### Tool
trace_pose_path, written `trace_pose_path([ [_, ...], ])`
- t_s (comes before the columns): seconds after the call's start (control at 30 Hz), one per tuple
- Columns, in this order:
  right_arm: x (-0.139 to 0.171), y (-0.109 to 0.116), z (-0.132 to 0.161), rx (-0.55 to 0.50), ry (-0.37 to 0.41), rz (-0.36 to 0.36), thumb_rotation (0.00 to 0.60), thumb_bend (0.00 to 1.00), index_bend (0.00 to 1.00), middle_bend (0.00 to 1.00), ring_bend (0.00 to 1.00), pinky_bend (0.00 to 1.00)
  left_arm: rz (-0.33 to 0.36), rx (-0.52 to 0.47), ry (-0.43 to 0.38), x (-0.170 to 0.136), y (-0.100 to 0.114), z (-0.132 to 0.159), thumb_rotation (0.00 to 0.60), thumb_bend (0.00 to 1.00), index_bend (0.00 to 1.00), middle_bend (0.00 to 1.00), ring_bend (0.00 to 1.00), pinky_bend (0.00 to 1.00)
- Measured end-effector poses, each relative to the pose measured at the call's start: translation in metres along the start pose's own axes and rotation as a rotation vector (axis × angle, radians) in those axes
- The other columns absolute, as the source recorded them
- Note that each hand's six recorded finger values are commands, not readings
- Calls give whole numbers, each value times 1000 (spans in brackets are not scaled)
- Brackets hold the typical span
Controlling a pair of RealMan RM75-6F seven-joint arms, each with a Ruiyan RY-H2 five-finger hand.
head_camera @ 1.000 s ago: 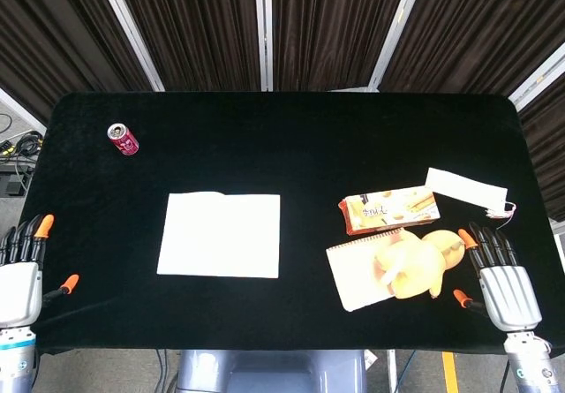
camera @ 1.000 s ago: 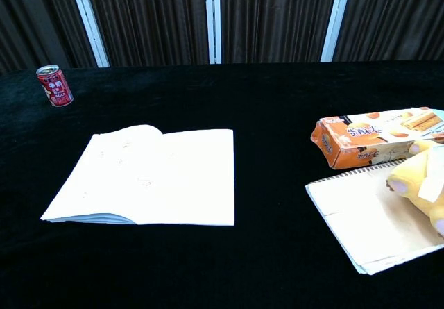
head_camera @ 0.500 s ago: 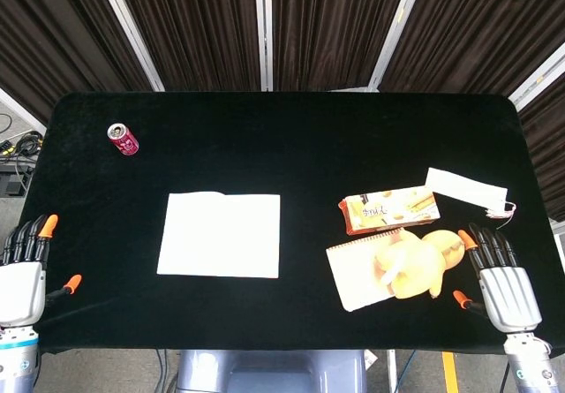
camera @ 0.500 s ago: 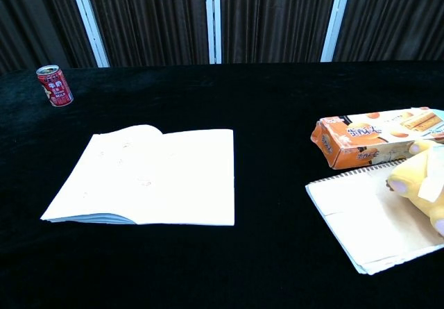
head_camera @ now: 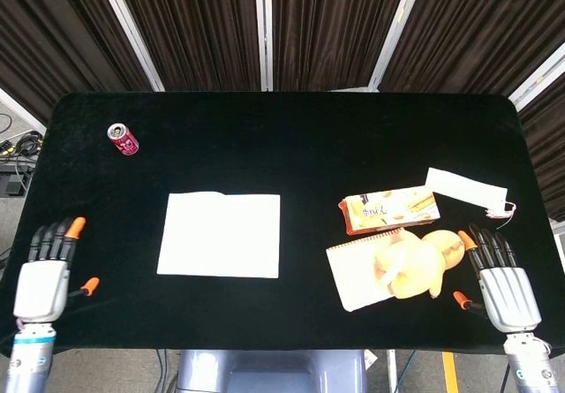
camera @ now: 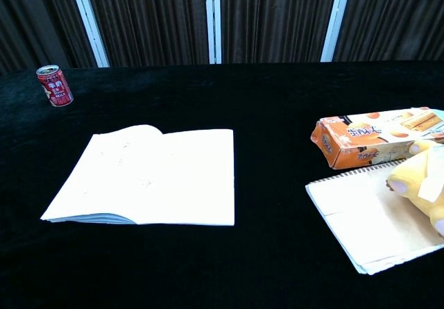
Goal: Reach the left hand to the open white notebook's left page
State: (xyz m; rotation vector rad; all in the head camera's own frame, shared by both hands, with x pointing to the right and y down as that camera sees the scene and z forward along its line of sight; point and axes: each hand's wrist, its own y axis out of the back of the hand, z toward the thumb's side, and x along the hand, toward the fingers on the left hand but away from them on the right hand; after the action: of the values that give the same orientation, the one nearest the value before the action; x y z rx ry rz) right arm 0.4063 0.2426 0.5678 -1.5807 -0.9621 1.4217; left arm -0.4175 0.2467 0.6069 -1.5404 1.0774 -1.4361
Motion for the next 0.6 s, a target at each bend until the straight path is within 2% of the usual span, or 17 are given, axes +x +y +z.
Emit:
trace_pose_path([
  [0.23,0,-1,0,-3,1,6,600,13,0,0,0,0,-79,64,-72,9,-27,28,600,212,0,0,0,0],
  [0.6,1,-2,0,-8,3,13,600,14,0,0,0,0,-133,101,-158,23,-62,77,600,175,0,0,0,0],
])
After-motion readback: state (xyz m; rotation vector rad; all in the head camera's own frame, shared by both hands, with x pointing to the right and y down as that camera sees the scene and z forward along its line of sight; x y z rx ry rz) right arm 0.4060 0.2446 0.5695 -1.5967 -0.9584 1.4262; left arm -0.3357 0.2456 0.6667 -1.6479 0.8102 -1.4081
